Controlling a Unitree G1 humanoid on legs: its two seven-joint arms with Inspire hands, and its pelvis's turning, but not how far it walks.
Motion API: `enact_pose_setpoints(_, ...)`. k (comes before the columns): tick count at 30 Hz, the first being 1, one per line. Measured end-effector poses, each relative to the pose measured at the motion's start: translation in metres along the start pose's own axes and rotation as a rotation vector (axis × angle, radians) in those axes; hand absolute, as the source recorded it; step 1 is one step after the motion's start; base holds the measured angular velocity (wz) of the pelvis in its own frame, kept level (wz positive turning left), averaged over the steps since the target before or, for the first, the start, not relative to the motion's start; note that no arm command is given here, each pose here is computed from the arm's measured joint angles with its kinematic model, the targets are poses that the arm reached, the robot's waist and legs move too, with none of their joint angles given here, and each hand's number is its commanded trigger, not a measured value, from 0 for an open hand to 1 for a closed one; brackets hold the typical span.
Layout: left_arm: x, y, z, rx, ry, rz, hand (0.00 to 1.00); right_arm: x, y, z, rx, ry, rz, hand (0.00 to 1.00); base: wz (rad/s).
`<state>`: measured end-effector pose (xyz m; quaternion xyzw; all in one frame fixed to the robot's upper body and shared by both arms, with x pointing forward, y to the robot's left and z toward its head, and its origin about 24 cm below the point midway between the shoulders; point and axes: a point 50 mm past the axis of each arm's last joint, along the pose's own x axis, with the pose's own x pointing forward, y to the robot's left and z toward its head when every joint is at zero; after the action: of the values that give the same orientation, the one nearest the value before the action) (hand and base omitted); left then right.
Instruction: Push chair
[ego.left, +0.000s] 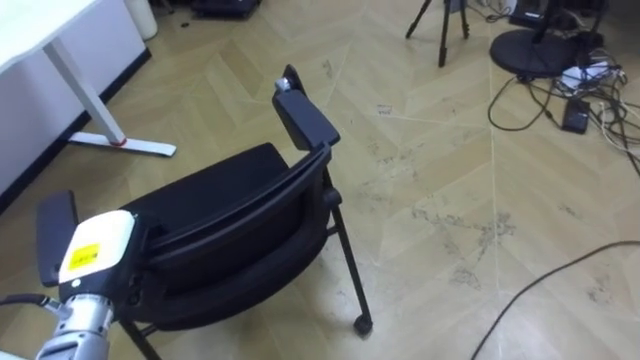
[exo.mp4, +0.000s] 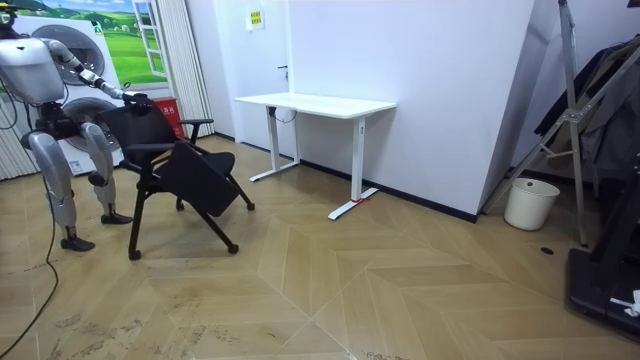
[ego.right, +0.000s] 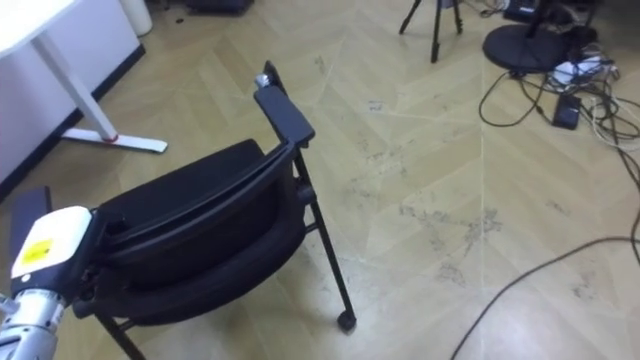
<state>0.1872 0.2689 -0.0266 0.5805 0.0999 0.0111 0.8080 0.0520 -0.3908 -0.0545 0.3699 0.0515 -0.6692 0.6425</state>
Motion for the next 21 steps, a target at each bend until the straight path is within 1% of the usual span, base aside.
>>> enact_pose_setpoints(2,0.001,0.004,-0.002,0.001,-0.003,0.015,1.0,-0.008,0.033,0.02,-0.049,-0.15,0.051,0.0,-0.1)
enact_pose_setpoints(3,0.001,0.004,-0.002,-0.001,-0.006,0.019,1.0,-0.01,0.041,0.025,-0.051,-0.185,0.057,0.0,-0.05)
enact_pose_setpoints(5,0.001,0.006,-0.003,-0.001,-0.009,0.025,1.0,-0.022,0.073,0.045,-0.081,-0.331,0.085,0.0,0.0)
enact_pose_setpoints(6,0.001,0.006,-0.003,-0.001,-0.008,0.026,1.0,-0.026,0.082,0.05,-0.088,-0.374,0.092,0.0,0.0)
enact_pose_setpoints(8,0.001,0.006,-0.002,-0.002,-0.006,0.03,1.0,-0.048,0.113,0.074,-0.08,-0.553,0.14,0.0,0.0)
enact_pose_setpoints(9,0.001,0.006,-0.002,-0.002,-0.007,0.03,1.0,-0.055,0.121,0.079,-0.076,-0.599,0.162,0.0,0.0)
enact_pose_setpoints(11,0.002,0.007,0.0,-0.005,-0.012,0.033,1.0,-0.083,0.149,0.096,-0.073,-0.775,0.247,0.0,-0.07)
enact_pose_setpoints(12,0.003,0.007,0.0,-0.005,-0.013,0.034,1.0,-0.09,0.155,0.099,-0.075,-0.817,0.272,0.0,-0.06)
enact_pose_setpoints(14,0.006,0.008,0.004,-0.004,-0.025,0.037,1.0,-0.119,0.175,0.105,-0.066,-0.955,0.38,0.0,0.0)
enact_pose_setpoints(17,0.009,0.011,0.009,0.003,-0.049,0.041,1.0,-0.144,0.19,0.105,-0.097,-1.081,0.484,0.0,0.0)
enact_pose_setpoints(21,0.01,0.014,0.014,0.007,-0.071,0.036,1.0,-0.163,0.2,0.096,-0.183,-1.2,0.573,0.0,-0.08)
